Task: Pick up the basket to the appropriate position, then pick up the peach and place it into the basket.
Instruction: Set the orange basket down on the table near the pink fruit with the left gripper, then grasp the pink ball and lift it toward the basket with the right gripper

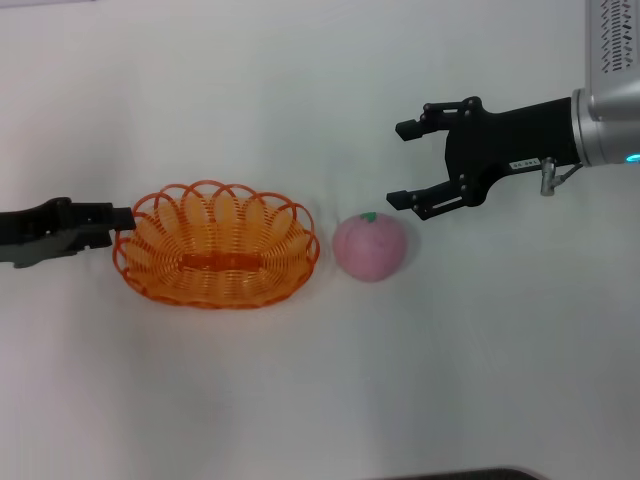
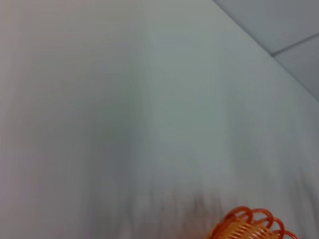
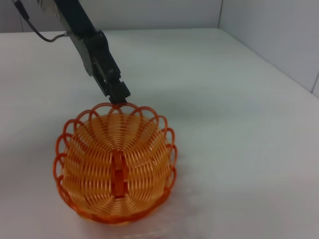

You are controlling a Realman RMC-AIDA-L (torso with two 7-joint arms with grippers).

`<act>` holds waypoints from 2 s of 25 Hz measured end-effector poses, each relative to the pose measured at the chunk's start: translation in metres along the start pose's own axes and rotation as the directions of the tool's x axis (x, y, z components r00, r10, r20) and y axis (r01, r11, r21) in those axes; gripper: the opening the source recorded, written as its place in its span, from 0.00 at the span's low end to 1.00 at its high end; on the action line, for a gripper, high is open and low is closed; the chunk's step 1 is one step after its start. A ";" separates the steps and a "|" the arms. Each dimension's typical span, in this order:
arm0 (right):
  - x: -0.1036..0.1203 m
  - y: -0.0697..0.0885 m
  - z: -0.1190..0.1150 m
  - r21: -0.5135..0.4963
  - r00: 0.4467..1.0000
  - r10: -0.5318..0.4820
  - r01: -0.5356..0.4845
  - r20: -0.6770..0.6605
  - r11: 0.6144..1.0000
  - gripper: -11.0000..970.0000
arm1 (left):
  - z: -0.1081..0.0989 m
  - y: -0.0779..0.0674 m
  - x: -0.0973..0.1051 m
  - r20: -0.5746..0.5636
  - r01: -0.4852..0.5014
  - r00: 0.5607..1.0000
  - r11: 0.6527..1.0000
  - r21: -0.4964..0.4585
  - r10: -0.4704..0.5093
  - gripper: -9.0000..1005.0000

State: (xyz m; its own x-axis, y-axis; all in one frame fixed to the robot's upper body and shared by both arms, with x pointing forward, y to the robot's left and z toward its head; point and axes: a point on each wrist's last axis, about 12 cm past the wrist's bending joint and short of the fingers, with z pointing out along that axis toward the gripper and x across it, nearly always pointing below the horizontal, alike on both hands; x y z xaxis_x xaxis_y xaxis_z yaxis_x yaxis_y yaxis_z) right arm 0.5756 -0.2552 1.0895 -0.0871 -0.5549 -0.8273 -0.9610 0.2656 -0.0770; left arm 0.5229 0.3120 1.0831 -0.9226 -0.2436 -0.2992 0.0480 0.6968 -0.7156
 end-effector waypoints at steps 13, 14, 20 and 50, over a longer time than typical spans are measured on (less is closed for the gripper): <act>-0.001 0.000 0.000 0.000 1.000 -0.006 0.006 0.001 1.000 0.94 | -0.042 0.000 -0.009 0.082 -0.171 0.981 0.985 -0.029 0.173 0.56; -0.001 0.000 0.000 0.001 1.000 -0.005 0.005 0.002 1.000 0.94 | -0.044 0.001 -0.010 0.089 -0.186 0.978 0.982 -0.028 0.188 0.58; -0.003 0.000 0.001 0.005 1.000 -0.009 0.009 0.008 1.000 0.94 | -0.046 -0.008 -0.002 0.137 -0.435 0.895 0.899 0.058 0.425 0.79; -0.002 0.003 0.003 -0.009 1.000 -0.006 0.006 0.006 1.000 0.94 | -0.028 0.029 0.072 0.223 -0.859 0.509 0.507 0.074 0.831 0.87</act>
State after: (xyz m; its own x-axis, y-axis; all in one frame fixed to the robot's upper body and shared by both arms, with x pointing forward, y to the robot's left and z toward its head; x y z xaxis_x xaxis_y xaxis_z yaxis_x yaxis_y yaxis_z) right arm 0.5733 -0.2514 1.0893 -0.0799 -0.5519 -0.8301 -0.9638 0.2552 -0.0769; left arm 0.4466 0.3334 1.0587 -0.3448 0.3048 -0.8878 0.8453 0.5121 -0.1525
